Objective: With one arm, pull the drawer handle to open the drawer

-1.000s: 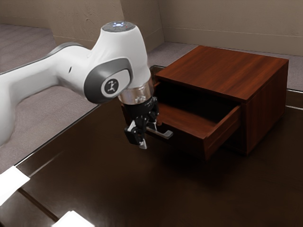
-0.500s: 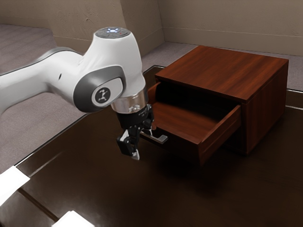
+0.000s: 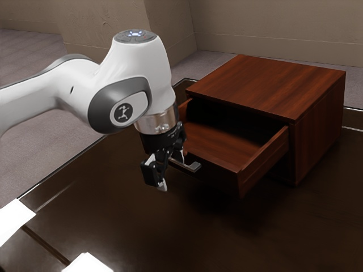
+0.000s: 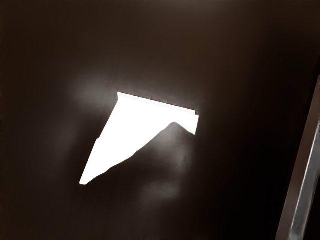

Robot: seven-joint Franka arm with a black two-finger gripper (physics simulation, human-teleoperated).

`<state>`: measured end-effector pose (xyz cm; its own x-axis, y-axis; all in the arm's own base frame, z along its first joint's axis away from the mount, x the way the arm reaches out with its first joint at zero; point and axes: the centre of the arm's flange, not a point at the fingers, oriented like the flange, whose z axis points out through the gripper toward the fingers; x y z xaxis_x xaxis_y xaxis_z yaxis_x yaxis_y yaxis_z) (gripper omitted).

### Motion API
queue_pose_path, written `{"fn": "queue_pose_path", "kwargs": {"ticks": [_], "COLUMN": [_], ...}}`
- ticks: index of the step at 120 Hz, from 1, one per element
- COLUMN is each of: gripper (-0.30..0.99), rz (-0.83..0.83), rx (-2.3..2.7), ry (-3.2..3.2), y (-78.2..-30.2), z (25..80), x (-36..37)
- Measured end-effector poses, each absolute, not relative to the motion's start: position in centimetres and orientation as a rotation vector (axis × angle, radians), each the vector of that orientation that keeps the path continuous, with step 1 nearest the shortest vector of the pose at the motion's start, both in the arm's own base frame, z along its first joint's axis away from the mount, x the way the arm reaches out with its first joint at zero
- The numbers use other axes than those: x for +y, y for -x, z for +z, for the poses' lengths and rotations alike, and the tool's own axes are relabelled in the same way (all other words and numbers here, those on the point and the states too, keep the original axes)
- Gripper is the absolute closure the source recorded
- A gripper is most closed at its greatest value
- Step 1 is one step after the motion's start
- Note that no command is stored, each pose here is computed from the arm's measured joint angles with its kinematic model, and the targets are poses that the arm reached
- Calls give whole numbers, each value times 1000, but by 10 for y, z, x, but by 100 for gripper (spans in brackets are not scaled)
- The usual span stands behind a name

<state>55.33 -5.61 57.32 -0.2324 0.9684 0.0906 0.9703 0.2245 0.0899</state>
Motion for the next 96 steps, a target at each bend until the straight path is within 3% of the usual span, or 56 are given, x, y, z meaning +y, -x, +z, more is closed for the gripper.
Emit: {"fn": "queue_pose_path", "kwargs": {"ticks": [34, 54, 74, 85, 96], "gripper": [4, 3, 3, 3, 3], "rz": [-189, -315, -399, -345, -158], "rx": [-2505, -2583, -2307, -2075, -1997], "ry": [1893, 1982, 2345, 2458, 2427], "y": [-554, -548, -501, -504, -521], "z": [609, 694, 775, 764, 700], "x": [-40, -56, -118, -73, 31]}}
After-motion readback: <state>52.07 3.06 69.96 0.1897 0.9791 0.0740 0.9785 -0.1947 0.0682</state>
